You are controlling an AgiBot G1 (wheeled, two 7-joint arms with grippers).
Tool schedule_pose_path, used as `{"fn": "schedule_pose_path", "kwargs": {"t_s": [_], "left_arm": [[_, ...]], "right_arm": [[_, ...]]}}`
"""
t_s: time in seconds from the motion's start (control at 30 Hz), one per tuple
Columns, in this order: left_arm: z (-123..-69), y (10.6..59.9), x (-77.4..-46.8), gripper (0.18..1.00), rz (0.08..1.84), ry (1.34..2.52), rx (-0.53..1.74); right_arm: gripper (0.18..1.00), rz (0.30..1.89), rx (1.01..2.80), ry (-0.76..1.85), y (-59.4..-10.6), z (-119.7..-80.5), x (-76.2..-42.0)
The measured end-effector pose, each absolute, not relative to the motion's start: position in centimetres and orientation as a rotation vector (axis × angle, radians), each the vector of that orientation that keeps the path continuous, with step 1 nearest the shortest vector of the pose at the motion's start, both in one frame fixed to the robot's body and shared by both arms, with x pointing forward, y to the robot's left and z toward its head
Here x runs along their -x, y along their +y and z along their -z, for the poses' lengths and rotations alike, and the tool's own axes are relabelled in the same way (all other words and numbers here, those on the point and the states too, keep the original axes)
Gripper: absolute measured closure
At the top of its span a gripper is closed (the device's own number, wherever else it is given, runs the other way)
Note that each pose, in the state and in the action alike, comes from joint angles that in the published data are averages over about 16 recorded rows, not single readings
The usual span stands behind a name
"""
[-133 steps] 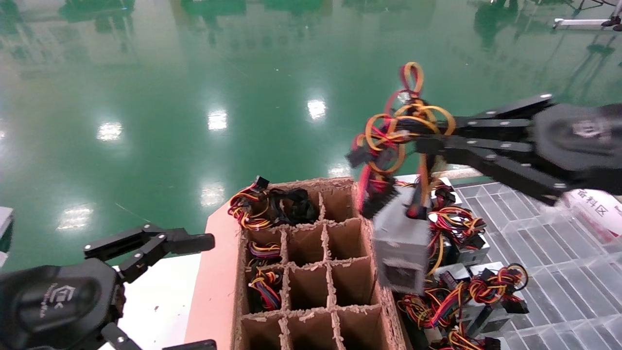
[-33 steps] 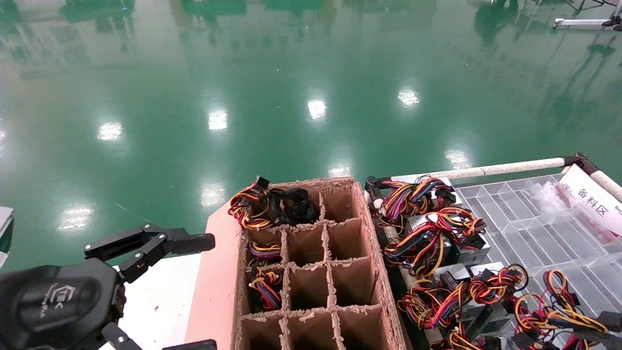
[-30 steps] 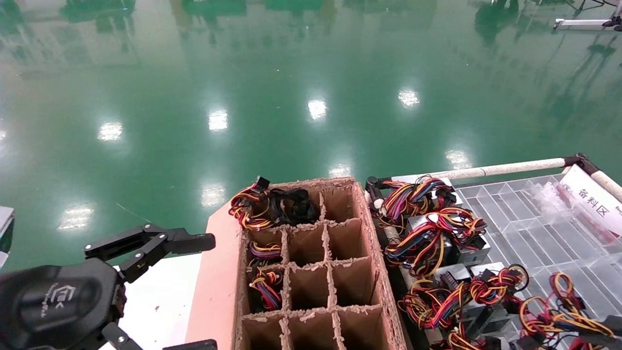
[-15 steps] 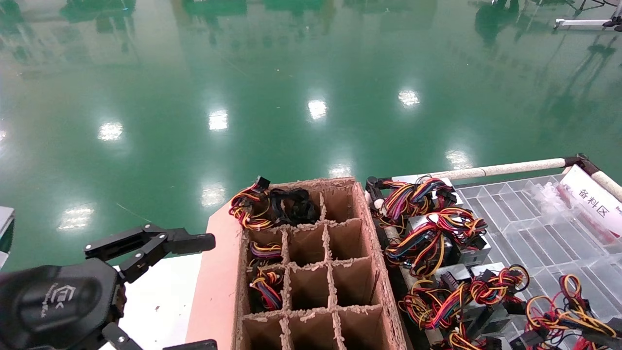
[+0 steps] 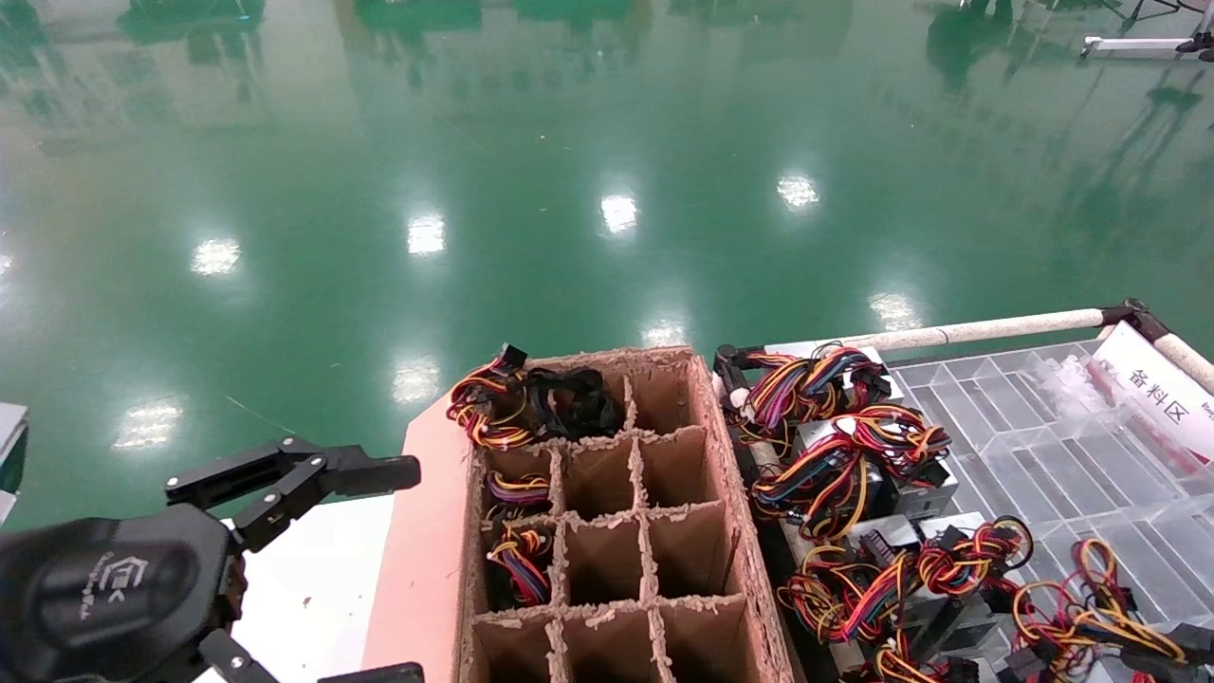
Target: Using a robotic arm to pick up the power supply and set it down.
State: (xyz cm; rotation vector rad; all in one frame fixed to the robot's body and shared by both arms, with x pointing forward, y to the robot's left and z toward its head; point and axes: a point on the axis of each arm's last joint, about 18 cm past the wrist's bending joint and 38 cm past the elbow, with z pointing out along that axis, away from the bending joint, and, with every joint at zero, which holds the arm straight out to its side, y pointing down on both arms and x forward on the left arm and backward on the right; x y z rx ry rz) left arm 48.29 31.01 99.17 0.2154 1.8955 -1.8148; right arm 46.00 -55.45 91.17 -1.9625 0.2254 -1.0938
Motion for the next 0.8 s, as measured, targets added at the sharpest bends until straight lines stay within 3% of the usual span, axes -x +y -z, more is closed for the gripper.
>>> {"fn": "schedule_pose_path", "kwargs": {"t_s": [0.43,0.8], "left_arm": [[-99.2,31.0,-48.3,0.184,1.815,1.895,-0.215],[-99.2,31.0,-48.3,0.184,1.815,1.895,-0.215]], "right_arm": [[0.837,1.084,1.926,0.209,-54.9,-92.2,-45.3],[0.611,1.072,1.807,0.146,-53.4,-95.3,-42.7]]}}
